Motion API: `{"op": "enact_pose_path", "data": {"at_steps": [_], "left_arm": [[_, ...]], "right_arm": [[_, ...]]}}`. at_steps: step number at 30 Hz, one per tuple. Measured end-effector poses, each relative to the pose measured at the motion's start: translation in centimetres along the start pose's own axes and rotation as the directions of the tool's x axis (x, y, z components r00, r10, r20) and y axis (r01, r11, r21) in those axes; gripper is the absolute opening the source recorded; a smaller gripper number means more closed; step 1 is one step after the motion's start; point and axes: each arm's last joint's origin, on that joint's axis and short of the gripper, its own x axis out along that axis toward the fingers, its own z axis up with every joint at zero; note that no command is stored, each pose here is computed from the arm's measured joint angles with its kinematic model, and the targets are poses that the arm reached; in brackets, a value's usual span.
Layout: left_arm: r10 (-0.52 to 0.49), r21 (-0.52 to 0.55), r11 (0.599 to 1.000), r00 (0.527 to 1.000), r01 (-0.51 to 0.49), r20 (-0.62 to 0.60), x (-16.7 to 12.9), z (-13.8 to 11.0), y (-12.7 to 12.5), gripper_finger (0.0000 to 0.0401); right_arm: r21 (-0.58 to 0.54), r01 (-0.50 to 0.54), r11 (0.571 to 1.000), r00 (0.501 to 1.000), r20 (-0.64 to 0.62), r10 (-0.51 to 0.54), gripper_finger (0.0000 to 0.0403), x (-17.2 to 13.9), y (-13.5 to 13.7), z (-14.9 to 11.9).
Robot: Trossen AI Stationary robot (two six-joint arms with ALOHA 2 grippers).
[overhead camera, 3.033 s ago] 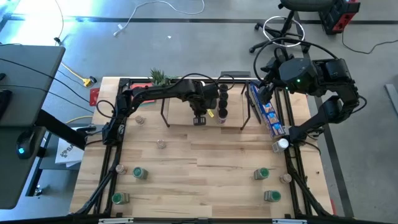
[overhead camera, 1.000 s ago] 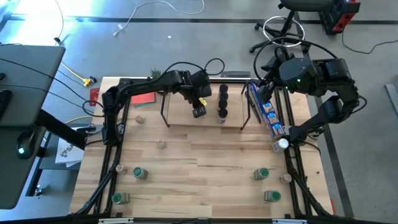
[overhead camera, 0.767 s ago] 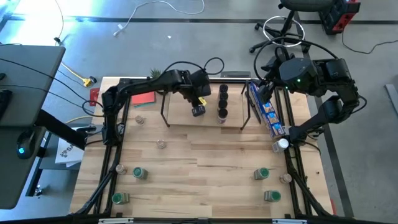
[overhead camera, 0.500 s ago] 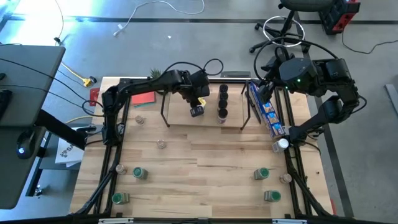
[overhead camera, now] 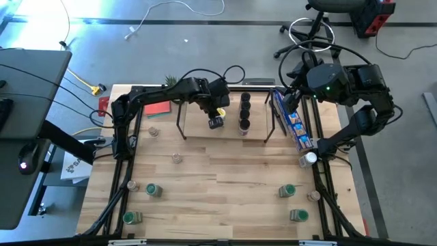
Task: Shelf spices
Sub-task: Put the white seasoning bottle on the shelf aligned with the other white seasoning bottles
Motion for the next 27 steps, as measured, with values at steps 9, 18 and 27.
{"op": "enact_pose_path", "data": {"at_steps": [9,18,27], "left_arm": [[0.024,-0.017,1.000,0.999,-0.023,0.023,-1.2,0.1,-0.3,0.0000],[0.047,-0.065,0.997,0.987,-0.038,0.152,-6.9,1.3,-1.8,0.0000],[0.102,-0.067,0.994,0.980,-0.092,0.173,-8.7,0.8,-3.1,0.0000]], "right_arm": [[-0.001,0.000,1.000,1.000,0.000,0.000,0.0281,0.0,0.0,0.0],[0.080,-0.220,0.972,0.970,-0.089,0.227,0.0281,-0.1,0.6,-0.3],[0.186,-0.541,0.820,0.566,-0.641,0.519,0.0281,3.3,7.4,-8.5]]}}
